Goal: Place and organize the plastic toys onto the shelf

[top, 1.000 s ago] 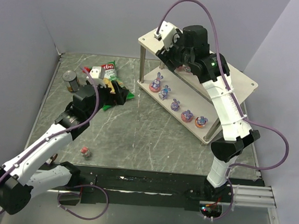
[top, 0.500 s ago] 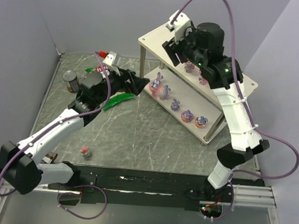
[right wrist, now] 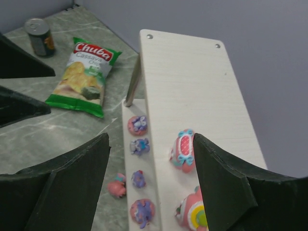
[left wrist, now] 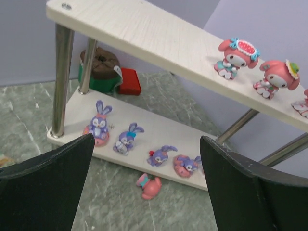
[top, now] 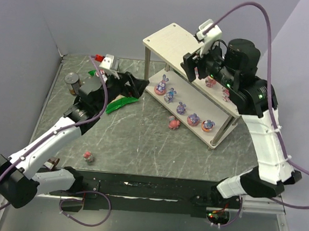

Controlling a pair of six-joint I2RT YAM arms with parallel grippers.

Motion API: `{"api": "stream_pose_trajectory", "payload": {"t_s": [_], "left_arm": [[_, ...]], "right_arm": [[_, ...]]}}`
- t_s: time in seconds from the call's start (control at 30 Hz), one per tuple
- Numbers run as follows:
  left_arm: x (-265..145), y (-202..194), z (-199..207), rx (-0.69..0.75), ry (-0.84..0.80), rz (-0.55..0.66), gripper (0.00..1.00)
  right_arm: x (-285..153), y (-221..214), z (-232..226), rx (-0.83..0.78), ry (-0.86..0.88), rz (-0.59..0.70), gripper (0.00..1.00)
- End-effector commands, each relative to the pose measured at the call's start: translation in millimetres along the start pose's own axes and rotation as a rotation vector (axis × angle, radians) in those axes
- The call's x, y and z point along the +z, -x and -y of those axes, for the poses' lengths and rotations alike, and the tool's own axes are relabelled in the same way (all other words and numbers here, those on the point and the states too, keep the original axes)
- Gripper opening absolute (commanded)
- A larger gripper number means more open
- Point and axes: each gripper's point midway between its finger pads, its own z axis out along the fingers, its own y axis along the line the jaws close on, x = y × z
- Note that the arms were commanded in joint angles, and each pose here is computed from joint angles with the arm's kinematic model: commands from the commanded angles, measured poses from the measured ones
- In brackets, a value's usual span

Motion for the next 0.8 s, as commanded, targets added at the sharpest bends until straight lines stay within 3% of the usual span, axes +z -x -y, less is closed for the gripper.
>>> {"api": "stream_pose_trajectory", "payload": {"t_s": [0.0, 0.23, 0.53, 0.77], "left_arm": [[-7, -61, -19, -0.085, 0.066, -0.175, 0.96], [-12, -151, -8, -0.181, -0.016, -0.371, 0.96], [23, -234, 27, -0.009, -0.159, -0.462, 0.96], [64, -307, 19, 0.114, -0.086, -0.526, 0.96]], "right_arm": [[-25, 20, -19, 0.063, 0.073, 0.097, 0.77], [-39, 22, -25, 0.086, 0.075, 0.131, 0.78], [-59, 16, -30, 0.133, 0.082, 0.134, 0.8], [-77, 10, -25, 0.152, 0.047, 0.106, 0.81]]}}
